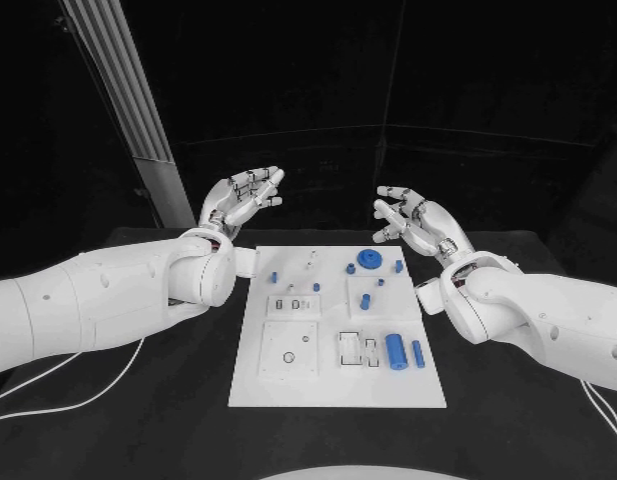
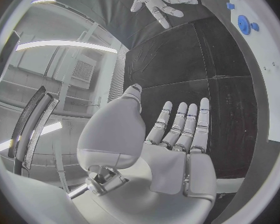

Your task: Assemble the parts on the task board

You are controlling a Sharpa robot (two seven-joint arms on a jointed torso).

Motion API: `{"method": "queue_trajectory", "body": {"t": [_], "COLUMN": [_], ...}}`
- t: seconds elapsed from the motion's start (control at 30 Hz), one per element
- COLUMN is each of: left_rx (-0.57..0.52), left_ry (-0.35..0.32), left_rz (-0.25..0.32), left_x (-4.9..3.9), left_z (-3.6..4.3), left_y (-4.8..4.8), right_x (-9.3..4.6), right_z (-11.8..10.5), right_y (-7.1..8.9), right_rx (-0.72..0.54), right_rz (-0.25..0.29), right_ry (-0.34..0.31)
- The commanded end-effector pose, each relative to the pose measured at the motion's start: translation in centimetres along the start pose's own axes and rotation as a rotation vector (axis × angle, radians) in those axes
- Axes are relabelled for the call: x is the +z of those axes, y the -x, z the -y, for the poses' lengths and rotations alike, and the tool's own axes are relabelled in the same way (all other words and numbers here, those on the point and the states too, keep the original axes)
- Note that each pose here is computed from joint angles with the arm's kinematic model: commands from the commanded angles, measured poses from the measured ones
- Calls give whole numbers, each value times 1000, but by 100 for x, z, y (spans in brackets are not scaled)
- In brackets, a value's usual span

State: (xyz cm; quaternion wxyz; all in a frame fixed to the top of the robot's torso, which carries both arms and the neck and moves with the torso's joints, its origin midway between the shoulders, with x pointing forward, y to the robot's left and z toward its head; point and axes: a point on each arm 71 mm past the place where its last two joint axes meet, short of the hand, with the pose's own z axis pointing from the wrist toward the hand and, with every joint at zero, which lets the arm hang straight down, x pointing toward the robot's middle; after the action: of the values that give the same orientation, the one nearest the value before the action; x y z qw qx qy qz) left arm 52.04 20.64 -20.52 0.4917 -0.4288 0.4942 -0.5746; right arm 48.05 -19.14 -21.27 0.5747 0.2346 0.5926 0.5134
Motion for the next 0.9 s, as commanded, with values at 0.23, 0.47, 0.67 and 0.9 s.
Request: {"method": "queue_trajectory", "body": {"t": [0.23,0.47,0.67,0.9], "left_rx": [-4,-8,-17,-19], "left_ry": [-383,-377,-366,-355], "left_rz": [-68,-88,-98,-131], "left_x": [-69,-98,-134,-144], "left_z": [286,292,301,366], "left_y": [-2,-14,-12,3], "right_x": [8,52,121,228], "right_z": [-24,-62,-108,-168], "right_y": [57,136,191,281], "right_rx": [-27,-47,-85,-172], "right_rz": [-46,-66,-98,-132], "right_ry": [5,7,17,18]}}
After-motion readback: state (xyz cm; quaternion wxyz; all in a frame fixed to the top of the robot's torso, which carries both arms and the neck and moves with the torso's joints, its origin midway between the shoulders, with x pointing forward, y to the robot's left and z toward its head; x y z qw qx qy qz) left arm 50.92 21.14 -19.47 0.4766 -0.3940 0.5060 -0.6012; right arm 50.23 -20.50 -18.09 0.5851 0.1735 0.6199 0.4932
